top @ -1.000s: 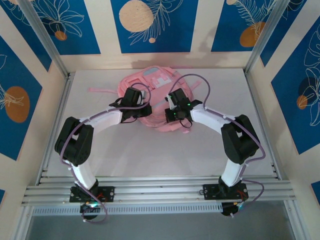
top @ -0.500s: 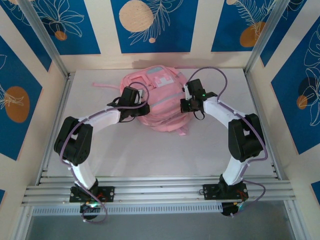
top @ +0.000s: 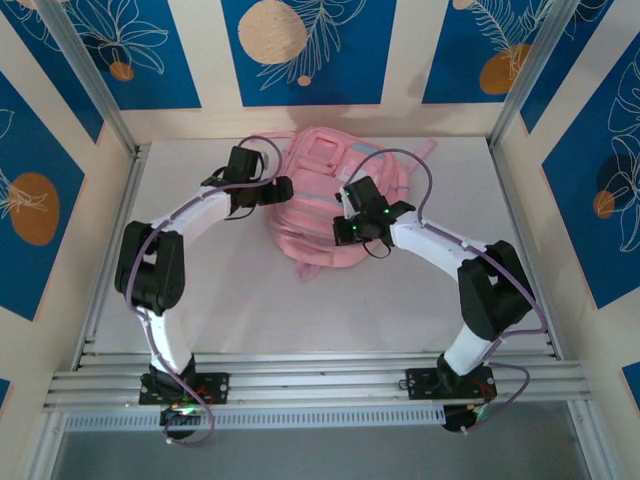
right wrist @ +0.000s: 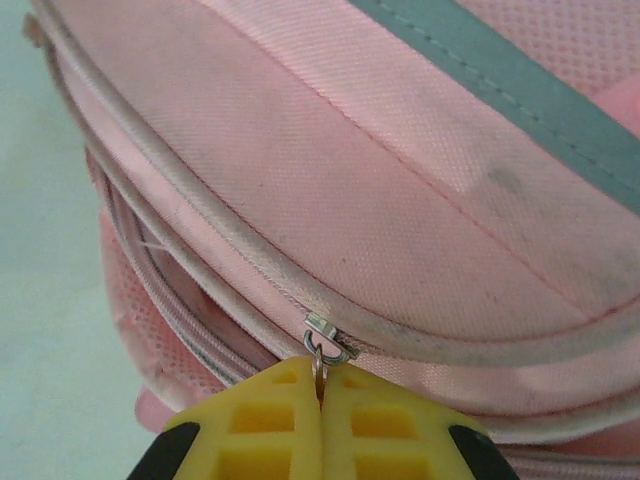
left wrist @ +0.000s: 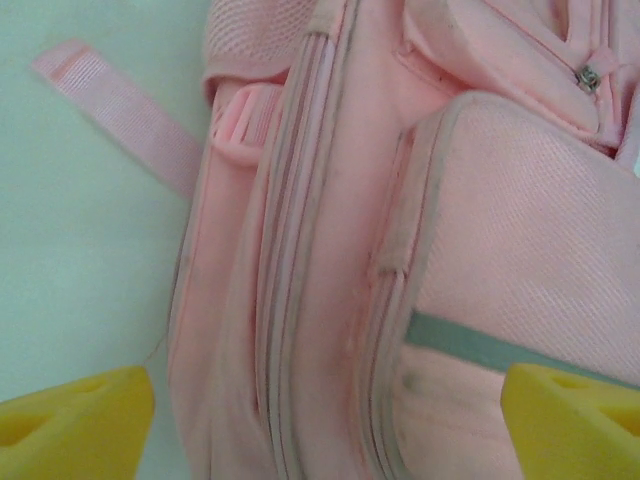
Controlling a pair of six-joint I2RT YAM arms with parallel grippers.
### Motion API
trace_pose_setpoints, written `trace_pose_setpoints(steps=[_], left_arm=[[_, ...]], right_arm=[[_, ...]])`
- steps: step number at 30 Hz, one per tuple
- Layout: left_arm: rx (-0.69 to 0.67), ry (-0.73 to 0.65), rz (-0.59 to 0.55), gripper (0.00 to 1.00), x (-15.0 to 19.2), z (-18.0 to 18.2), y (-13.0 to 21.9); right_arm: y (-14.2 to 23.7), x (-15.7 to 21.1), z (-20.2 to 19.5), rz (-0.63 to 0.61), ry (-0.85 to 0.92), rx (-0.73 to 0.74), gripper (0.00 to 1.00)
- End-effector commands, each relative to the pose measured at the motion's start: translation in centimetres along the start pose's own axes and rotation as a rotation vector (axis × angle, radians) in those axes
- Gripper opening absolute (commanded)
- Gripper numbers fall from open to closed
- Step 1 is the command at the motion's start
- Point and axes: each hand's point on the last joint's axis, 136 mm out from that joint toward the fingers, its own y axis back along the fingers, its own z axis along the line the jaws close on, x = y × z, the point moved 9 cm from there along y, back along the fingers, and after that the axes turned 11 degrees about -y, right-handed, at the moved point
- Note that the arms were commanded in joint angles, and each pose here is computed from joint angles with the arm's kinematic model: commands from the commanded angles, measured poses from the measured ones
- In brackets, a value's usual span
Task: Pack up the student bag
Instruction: Zip the student bag at the top-center of the table.
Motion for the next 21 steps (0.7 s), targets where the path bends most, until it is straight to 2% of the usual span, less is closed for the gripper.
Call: trace_pose_setpoints(steps=[1,5,8,12,18,21], left_arm=[[-0.01,0.017,0.018,0.94,0.9,-0.3,3.5],[0.033,0.081,0.046,0.96,3.3,-0.4,5.3],[0.106,0.18,0.063,0.96,5.4,-0.7,5.4],[0.165,0.284,0.085,0.96,7.6,-1.4,4.1],[0.151,0.348,0.042,0.94,8.5,-2.3,1.4],[0.107,0.357,0.025,0.9,8.7,-1.8,-0.2]], right_arm=[[0.1,-0.4,1.8,0.014,-0.013,-0.086,0.0],[-1.0,0.1,1.9,0.04,-0.022,-0.091,0.0],[-1.5,0.6,1.9,0.053,-0.035,-0.104,0.0],[-1.8,1.3,2.1,0.065,-0.043,-0.123,0.0],[-2.0,2.4,2.3,0.089,-0.034,-0.116,0.0],[-1.9,3.0,2.0,0.099,-0.028,-0.1,0.0]])
